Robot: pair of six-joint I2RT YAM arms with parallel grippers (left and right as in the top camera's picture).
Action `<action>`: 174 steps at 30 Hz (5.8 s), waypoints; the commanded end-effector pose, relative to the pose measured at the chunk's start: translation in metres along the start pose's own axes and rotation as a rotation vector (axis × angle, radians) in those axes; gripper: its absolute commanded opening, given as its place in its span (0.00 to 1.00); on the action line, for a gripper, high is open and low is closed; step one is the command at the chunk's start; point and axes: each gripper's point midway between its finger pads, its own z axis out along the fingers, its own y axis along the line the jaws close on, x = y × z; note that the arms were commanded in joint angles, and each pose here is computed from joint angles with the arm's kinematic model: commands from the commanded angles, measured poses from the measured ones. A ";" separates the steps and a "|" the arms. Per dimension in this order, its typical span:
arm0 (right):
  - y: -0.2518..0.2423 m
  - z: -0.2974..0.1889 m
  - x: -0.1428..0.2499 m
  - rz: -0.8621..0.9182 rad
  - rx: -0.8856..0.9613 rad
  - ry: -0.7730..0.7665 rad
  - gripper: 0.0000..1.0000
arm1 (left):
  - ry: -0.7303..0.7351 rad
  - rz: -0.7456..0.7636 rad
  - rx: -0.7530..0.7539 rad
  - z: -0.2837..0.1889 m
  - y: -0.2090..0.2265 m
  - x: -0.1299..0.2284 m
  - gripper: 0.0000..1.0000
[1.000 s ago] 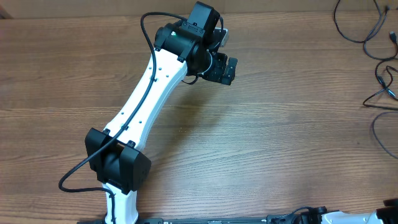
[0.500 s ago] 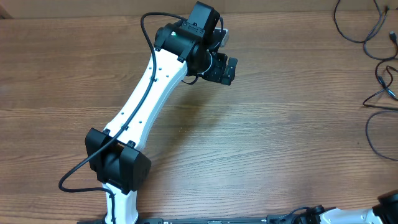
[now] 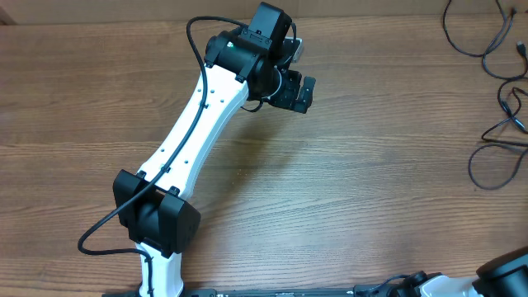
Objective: Untangle cables
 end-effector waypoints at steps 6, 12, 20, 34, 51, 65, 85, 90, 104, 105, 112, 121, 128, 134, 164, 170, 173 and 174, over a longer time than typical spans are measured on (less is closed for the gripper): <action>-0.175 -0.106 -0.043 -0.023 0.942 -0.432 1.00 | -0.004 0.012 0.000 0.001 -0.003 -0.002 1.00; -0.135 -0.023 -0.008 -0.126 0.593 -0.164 0.95 | -0.018 0.016 0.001 0.001 -0.004 -0.005 1.00; -0.188 0.023 0.049 -0.403 0.880 -0.094 0.84 | -0.018 0.020 0.001 0.001 -0.004 -0.005 1.00; -0.112 0.081 0.074 -0.524 0.701 -0.059 0.69 | -0.005 0.036 -0.033 0.001 0.003 -0.002 1.00; -0.183 -0.005 -0.002 -0.525 1.128 -0.287 0.04 | 0.014 0.032 -0.037 0.001 0.004 0.003 1.00; -0.216 -0.085 -0.078 -0.284 1.120 -0.388 0.11 | -0.019 0.040 -0.030 0.001 0.002 -0.005 1.00; 0.054 0.012 -0.010 -0.586 0.166 -0.019 1.00 | -0.029 0.041 -0.051 0.001 0.005 -0.008 1.00; 0.201 -0.004 0.099 -0.864 -0.255 0.140 1.00 | -0.028 0.041 -0.051 0.001 0.005 -0.007 1.00; 0.382 -0.174 0.234 -1.320 -0.932 -0.082 1.00 | -0.048 0.046 -0.047 0.001 0.004 -0.012 1.00; 0.386 -0.183 0.242 -1.322 -0.961 -0.079 1.00 | -0.047 0.047 -0.049 0.001 0.005 -0.012 1.00; 0.385 -0.258 0.314 -1.467 -1.087 -0.138 1.00 | -0.003 0.108 -0.126 0.000 0.019 -0.001 1.00; 0.289 -0.301 0.320 -1.791 -0.910 -0.095 1.00 | 0.049 0.097 -0.135 0.000 0.021 0.011 1.00; 0.228 -0.245 0.347 -1.821 -0.833 0.102 1.00 | 0.068 0.088 -0.136 0.000 0.022 0.016 1.00; 0.221 -0.209 0.363 -1.617 -0.928 0.014 1.00 | 0.103 0.081 -0.142 -0.001 0.024 0.025 1.00; -0.063 -0.105 0.370 -1.428 -0.194 0.417 1.00 | 0.106 0.081 -0.143 -0.001 0.024 0.025 1.00; -0.071 -0.099 0.351 -1.334 -0.059 0.344 1.00 | 0.105 0.081 -0.142 -0.001 0.023 0.025 1.00; -0.087 -0.102 0.351 -1.344 -0.005 0.391 1.00 | 0.103 0.082 -0.142 -0.001 0.023 0.025 0.99; -0.093 -0.103 0.350 -1.349 0.018 0.404 1.00 | 0.104 0.082 -0.142 -0.001 0.023 0.025 0.99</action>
